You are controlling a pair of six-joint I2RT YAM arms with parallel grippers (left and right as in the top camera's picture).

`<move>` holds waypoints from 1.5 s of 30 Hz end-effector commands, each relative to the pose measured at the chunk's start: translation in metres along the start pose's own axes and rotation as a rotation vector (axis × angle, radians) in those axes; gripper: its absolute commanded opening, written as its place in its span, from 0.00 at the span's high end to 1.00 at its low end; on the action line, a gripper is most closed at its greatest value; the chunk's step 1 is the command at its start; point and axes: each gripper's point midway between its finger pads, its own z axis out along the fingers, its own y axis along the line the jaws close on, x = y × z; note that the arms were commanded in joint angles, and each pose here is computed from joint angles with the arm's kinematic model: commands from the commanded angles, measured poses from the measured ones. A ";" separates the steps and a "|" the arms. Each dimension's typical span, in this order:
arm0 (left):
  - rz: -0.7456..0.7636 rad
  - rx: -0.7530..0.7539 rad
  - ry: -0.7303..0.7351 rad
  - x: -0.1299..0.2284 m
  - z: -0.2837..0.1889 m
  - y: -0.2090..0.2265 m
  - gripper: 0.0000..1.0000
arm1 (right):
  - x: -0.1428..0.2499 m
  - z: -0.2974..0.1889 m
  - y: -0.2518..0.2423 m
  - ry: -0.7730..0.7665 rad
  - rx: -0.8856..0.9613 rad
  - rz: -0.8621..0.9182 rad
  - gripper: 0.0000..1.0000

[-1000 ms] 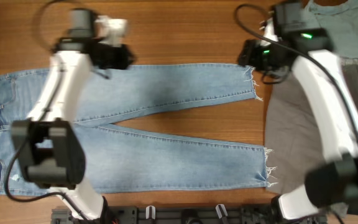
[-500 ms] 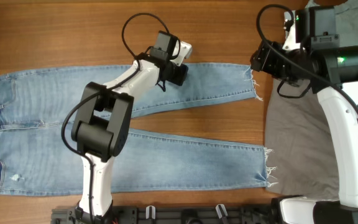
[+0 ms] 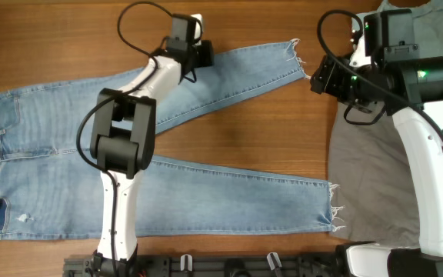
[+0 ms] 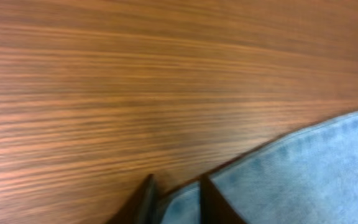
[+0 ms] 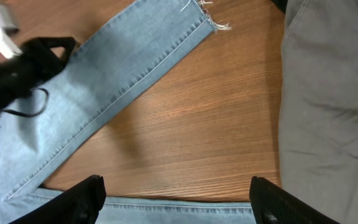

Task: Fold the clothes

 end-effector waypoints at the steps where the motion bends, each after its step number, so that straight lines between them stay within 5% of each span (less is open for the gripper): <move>1: 0.056 -0.015 -0.034 -0.058 -0.047 -0.016 0.56 | 0.009 0.002 -0.011 0.037 0.059 0.014 0.20; 3: 0.094 -0.023 -0.016 -0.066 -0.073 -0.023 0.29 | 0.014 0.003 -0.017 0.055 0.091 0.016 0.18; 6: 0.134 -0.037 0.022 -0.069 -0.124 -0.033 0.20 | 0.031 0.014 -0.029 0.120 0.134 0.022 0.20; 12: 0.118 -0.121 0.119 -0.052 -0.209 -0.026 0.21 | 0.088 0.052 -0.062 0.315 0.221 0.026 0.32; 16: 0.132 -0.265 0.150 -0.046 -0.253 0.005 0.32 | 0.123 0.076 -0.072 0.417 0.209 0.037 0.43; 22: 0.041 -0.456 0.077 -0.052 -0.341 0.048 0.21 | 0.170 0.093 -0.072 0.569 0.127 0.064 0.46; 31: -0.132 -0.514 0.158 -0.024 -0.372 0.078 0.28 | 0.206 0.105 -0.086 0.650 0.147 0.103 0.58; 35: -0.139 -0.463 0.175 -0.021 -0.369 0.070 0.29 | 0.212 0.100 -0.061 0.703 -0.041 0.009 0.48; 39: -0.140 -0.453 0.176 -0.021 -0.368 0.069 0.29 | 0.220 0.097 -0.059 0.730 -0.032 -0.011 0.48; 43: -0.140 -0.453 0.176 -0.021 -0.368 0.069 0.27 | 0.233 0.087 -0.082 0.756 0.206 0.107 0.48; 45: -0.141 -0.453 0.177 -0.021 -0.368 0.069 0.26 | 0.229 0.086 -0.097 0.716 0.322 0.157 0.27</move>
